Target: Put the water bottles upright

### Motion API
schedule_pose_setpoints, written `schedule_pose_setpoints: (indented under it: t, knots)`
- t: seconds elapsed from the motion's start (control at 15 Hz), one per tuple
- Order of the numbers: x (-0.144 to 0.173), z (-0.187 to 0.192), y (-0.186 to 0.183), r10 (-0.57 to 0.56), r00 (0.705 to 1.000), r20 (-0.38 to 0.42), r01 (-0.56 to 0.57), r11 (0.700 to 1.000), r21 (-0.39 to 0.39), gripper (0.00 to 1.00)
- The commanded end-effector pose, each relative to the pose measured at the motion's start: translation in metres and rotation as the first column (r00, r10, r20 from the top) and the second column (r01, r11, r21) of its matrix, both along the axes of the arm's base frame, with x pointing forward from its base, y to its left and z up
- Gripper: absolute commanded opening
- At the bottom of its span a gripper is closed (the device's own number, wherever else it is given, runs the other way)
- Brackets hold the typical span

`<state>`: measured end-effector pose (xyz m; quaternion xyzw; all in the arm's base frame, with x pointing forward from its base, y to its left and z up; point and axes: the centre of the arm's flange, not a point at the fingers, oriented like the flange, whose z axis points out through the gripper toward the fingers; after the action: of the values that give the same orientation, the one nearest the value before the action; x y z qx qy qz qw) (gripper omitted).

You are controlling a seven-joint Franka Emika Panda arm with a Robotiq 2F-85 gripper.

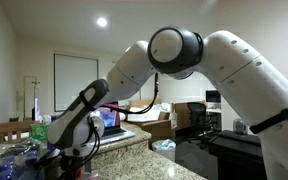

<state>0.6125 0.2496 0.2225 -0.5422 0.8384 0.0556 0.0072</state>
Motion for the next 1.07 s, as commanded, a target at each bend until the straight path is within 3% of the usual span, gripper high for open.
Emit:
schedule_pose_setpoints:
  t: [0.0,0.6,1.0]
  knots:
    - [-0.028,0.004,-0.023,-0.058,0.998,-0.015,0.059,0.998,0.01,1.0]
    - [-0.065,0.0,-0.051,-0.106,0.994,-0.028,0.107,0.994,0.025,1.0]
    - [-0.106,-0.002,-0.062,-0.139,0.99,-0.002,0.139,0.989,0.05,1.0]
